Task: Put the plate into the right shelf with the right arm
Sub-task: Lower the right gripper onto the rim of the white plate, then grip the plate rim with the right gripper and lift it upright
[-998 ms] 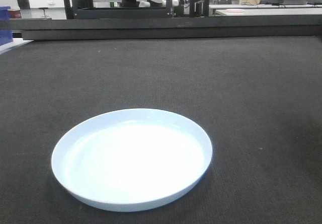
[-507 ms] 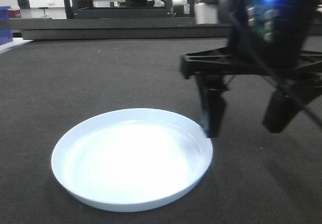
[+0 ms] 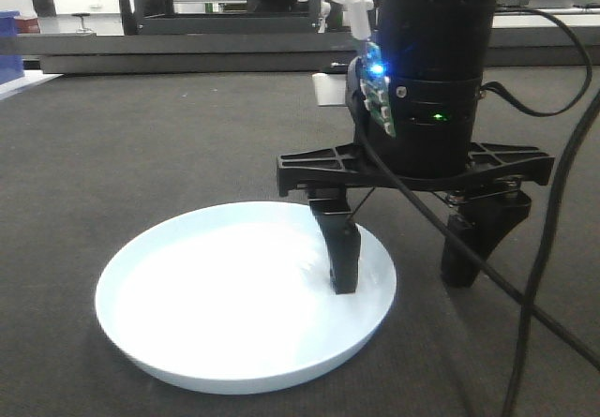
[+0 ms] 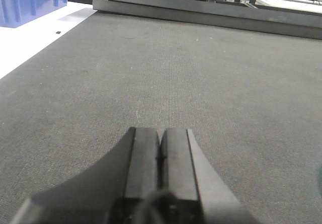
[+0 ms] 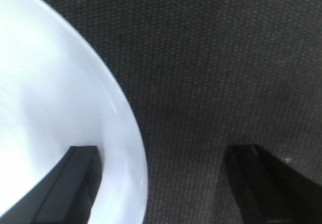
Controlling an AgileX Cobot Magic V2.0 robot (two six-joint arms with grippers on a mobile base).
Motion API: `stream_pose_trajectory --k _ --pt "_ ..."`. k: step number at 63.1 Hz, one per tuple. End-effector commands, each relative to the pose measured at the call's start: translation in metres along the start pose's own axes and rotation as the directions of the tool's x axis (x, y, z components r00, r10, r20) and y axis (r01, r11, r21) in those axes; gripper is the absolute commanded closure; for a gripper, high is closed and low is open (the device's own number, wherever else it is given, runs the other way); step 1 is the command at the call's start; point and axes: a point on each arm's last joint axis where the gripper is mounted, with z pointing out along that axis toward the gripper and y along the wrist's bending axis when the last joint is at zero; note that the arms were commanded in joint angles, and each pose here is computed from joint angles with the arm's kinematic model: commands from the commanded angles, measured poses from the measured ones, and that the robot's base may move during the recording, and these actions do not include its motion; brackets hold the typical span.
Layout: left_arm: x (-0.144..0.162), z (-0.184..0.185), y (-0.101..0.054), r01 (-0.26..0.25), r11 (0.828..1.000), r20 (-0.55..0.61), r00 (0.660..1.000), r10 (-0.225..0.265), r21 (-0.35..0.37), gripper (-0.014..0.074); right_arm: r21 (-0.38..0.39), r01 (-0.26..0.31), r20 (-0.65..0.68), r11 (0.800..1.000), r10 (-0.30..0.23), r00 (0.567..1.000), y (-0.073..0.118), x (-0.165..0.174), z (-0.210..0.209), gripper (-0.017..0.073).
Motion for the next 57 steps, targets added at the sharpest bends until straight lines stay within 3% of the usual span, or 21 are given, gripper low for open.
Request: stream_pose_trajectory --k 1,8,18,32,42,50,57 --pt "-0.005 -0.001 0.001 0.016 1.000 0.089 0.996 -0.015 -0.011 0.0722 -0.037 0.006 0.068 0.999 -0.004 0.998 0.003 -0.004 -0.023 -0.0030" --pt "-0.005 -0.001 0.001 0.016 1.000 0.089 0.996 -0.015 -0.011 0.0722 -0.034 0.006 0.062 0.999 -0.003 0.998 0.003 -0.003 -0.023 0.0148" --pt "-0.005 -0.001 0.001 0.016 1.000 0.089 0.996 -0.015 -0.011 0.0722 -0.049 0.007 0.083 0.999 -0.003 0.997 0.002 -0.001 -0.033 0.0519" --pt "-0.005 -0.001 0.001 0.016 1.000 0.089 0.996 -0.015 -0.011 0.0722 -0.080 0.033 0.177 0.996 -0.018 0.984 -0.008 0.004 -0.066 0.0507" --pt "-0.005 -0.001 0.001 0.016 1.000 0.089 0.996 -0.015 -0.011 0.0722 -0.091 0.067 0.323 0.994 -0.034 0.946 -0.038 0.015 -0.090 0.0507" --pt "-0.005 -0.001 0.001 0.016 1.000 0.089 0.996 -0.015 -0.011 0.0722 -0.108 0.098 0.483 0.989 -0.034 0.875 -0.068 0.031 -0.106 0.0507" --pt "-0.005 -0.001 0.001 0.016 1.000 0.089 0.996 -0.015 -0.011 0.0722 -0.105 0.146 0.630 0.984 -0.048 0.775 -0.094 0.046 -0.119 0.0507"
